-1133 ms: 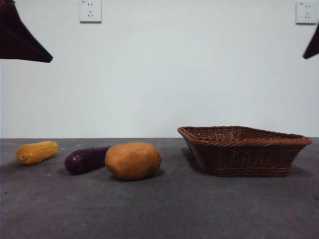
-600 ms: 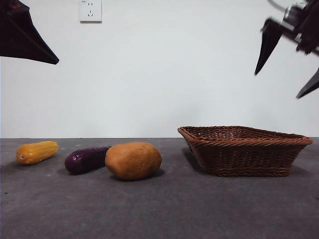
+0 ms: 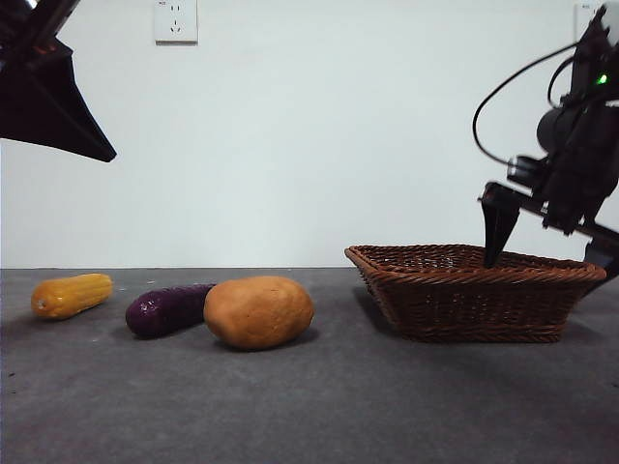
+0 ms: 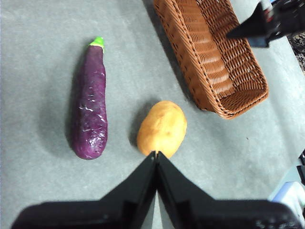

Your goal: Help me put the vegetables on the table into the basket

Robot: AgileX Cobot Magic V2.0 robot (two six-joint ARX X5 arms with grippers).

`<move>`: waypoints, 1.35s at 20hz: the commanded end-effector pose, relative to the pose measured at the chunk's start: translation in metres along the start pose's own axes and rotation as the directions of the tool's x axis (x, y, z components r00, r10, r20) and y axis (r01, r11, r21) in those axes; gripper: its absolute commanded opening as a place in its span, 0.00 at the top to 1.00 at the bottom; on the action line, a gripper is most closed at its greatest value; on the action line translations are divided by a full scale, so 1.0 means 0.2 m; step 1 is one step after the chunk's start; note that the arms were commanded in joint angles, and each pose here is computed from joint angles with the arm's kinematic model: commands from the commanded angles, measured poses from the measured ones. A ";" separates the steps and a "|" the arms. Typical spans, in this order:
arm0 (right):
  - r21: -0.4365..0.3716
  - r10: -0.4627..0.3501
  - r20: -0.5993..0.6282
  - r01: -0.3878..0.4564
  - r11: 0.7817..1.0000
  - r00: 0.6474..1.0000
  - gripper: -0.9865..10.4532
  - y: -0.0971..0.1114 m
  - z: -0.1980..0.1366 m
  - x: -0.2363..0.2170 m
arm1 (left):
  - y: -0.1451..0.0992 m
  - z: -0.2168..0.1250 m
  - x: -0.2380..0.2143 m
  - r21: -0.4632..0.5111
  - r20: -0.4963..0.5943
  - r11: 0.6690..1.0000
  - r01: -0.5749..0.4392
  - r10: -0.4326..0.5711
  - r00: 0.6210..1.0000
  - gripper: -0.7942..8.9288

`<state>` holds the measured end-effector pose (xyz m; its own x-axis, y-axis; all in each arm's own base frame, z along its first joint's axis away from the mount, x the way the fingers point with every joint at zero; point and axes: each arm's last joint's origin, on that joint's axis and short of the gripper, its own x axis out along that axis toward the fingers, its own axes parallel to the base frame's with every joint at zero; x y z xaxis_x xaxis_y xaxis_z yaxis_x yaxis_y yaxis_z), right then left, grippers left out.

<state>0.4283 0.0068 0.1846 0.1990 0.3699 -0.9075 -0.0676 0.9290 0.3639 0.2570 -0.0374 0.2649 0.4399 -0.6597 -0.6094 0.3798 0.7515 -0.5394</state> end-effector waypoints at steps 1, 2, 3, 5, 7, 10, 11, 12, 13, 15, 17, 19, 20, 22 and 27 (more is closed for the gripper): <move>-0.037 -0.003 -0.016 0.002 0.999 1.000 0.73 0.00 0.00 0.05 | 0.00 0.00 0.01 0.017 -0.005 1.000 0.002 -0.002 1.000 0.92; -0.040 -0.003 -0.009 0.003 0.999 1.000 0.84 0.00 0.01 0.05 | 0.00 0.00 0.01 0.017 -0.004 1.000 0.002 -0.002 1.000 0.92; -0.044 -0.003 0.001 0.003 0.999 1.000 0.93 0.00 0.01 0.05 | 0.00 0.00 0.01 0.018 -0.004 1.000 0.001 -0.001 1.000 0.92; -0.041 -0.005 0.005 0.005 0.999 1.000 0.92 0.00 0.01 0.05 | 0.01 0.00 0.00 0.031 0.003 0.997 -0.070 0.070 0.998 0.92; -0.045 -0.005 0.014 0.005 0.999 1.000 0.92 0.01 0.02 0.03 | 0.04 0.00 0.00 0.035 0.018 0.970 -0.242 0.242 0.970 0.92; -0.062 -0.003 0.067 0.007 0.998 0.998 0.92 0.06 0.05 -0.10 | 0.10 0.00 -0.02 0.036 0.011 0.872 -0.488 0.488 0.873 0.87; -0.068 0.000 0.080 0.005 0.998 0.997 0.92 0.08 0.06 -0.16 | 0.12 0.01 -0.01 0.033 -0.009 0.861 -0.508 0.508 0.861 0.80; -0.075 0.001 0.094 0.006 0.997 0.996 0.92 0.11 0.07 -0.23 | 0.15 0.03 0.02 0.022 -0.040 0.858 -0.513 0.513 0.857 0.72; -0.080 0.002 0.107 0.007 0.997 0.994 0.92 0.14 0.07 -0.30 | 0.18 0.05 0.05 0.013 -0.084 0.856 -0.516 0.515 0.853 0.63; -0.085 0.002 0.109 0.007 0.996 0.994 0.92 0.19 0.06 -0.42 | 0.25 0.14 0.13 0.003 -0.144 0.853 -0.522 0.517 0.844 0.48; -0.109 0.002 0.107 0.010 0.994 0.994 0.92 0.22 0.04 -0.51 | 0.32 0.25 0.22 -0.001 -0.171 0.853 -0.522 0.514 0.840 0.36; -0.112 0.001 0.096 0.010 0.994 0.995 0.92 0.24 0.01 -0.56 | 0.38 0.32 0.29 -0.003 -0.187 0.852 -0.523 0.513 0.838 0.36; -0.122 0.000 0.086 0.010 0.993 0.996 0.92 0.25 -0.01 -0.59 | 0.41 0.35 0.33 -0.005 -0.201 0.852 -0.524 0.513 0.835 0.31; -0.124 0.000 0.077 0.009 0.992 0.997 0.92 0.27 -0.04 -0.63 | 0.47 0.37 0.39 0.003 -0.228 0.832 -0.555 0.541 0.809 0.30; -0.144 0.003 0.130 0.015 0.989 0.992 0.92 0.31 -0.08 -0.73 | 0.53 0.34 0.46 0.026 -0.279 0.814 -0.581 0.564 0.778 0.38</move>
<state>0.3795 0.0099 0.3350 0.3172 0.3575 -0.8784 -0.1913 0.9313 0.3099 0.3920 -0.0189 0.1946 0.3405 -0.0950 -0.9354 0.0671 0.9948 -0.0766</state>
